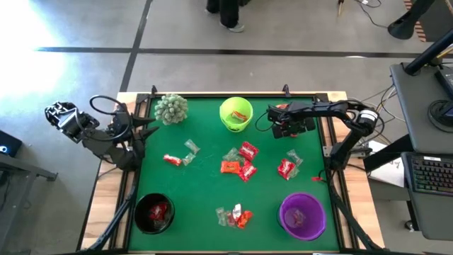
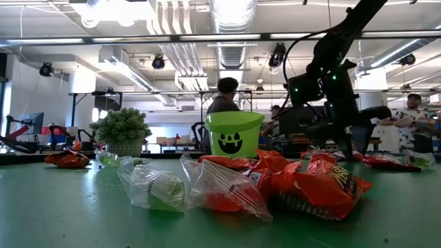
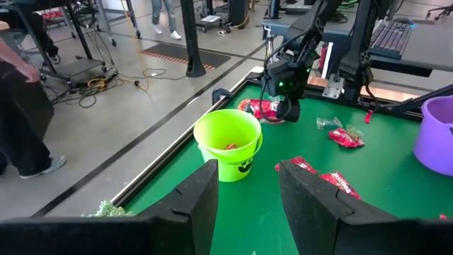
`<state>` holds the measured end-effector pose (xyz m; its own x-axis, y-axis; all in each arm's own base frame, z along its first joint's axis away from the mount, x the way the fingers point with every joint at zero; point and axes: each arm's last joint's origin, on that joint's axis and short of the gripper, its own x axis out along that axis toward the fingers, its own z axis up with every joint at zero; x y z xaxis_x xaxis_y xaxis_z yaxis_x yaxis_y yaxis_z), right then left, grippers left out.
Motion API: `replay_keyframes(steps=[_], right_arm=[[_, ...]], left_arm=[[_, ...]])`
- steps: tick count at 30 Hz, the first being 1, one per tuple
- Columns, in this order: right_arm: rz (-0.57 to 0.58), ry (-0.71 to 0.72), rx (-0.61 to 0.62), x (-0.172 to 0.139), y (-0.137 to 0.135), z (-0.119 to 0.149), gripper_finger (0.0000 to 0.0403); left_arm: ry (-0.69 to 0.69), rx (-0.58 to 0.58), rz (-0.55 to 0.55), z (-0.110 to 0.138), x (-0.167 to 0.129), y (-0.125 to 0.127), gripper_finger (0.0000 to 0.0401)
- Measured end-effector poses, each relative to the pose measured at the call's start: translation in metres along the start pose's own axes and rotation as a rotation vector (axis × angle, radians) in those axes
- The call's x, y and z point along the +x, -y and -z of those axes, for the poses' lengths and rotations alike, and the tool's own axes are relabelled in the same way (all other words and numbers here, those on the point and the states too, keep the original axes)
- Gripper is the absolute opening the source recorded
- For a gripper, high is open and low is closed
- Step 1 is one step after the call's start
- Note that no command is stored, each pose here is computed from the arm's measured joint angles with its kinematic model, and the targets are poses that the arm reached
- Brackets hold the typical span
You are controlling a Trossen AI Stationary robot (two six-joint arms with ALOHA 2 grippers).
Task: Organize candy in baskets
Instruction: Put the orange chocolate bar into the green bucket
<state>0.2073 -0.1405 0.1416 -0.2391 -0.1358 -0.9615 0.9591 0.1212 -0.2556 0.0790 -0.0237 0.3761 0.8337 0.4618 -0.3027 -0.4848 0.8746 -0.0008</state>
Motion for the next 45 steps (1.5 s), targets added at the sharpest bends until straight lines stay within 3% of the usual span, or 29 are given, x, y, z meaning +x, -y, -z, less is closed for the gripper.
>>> replay_keyframes(steps=[13, 25, 34, 40, 45], right_arm=[[-0.005, 0.006, -0.020, 0.001, 0.000, 0.000, 0.0036], [-0.027, 0.028, -0.035, -0.036, 0.012, -0.002, 0.0027], [-0.289, 0.219, 0.028, -0.100, 0.021, -0.003, 0.0027], [-0.519, 0.407, -0.004, -0.149, 0.007, -0.006, 0.0027], [-0.616, 0.511, -0.072, -0.173, -0.014, -0.015, 0.0027]], left_arm=[[0.001, 0.000, 0.000, 0.000, 0.000, 0.000, 0.0132], [0.001, -0.002, 0.002, 0.000, 0.000, -0.001, 0.0132], [0.001, -0.001, 0.001, 0.000, 0.000, -0.001, 0.0132], [0.002, -0.002, 0.001, 0.000, -0.001, -0.001, 0.0132], [0.002, -0.003, 0.001, 0.000, -0.001, -0.001, 0.0132]])
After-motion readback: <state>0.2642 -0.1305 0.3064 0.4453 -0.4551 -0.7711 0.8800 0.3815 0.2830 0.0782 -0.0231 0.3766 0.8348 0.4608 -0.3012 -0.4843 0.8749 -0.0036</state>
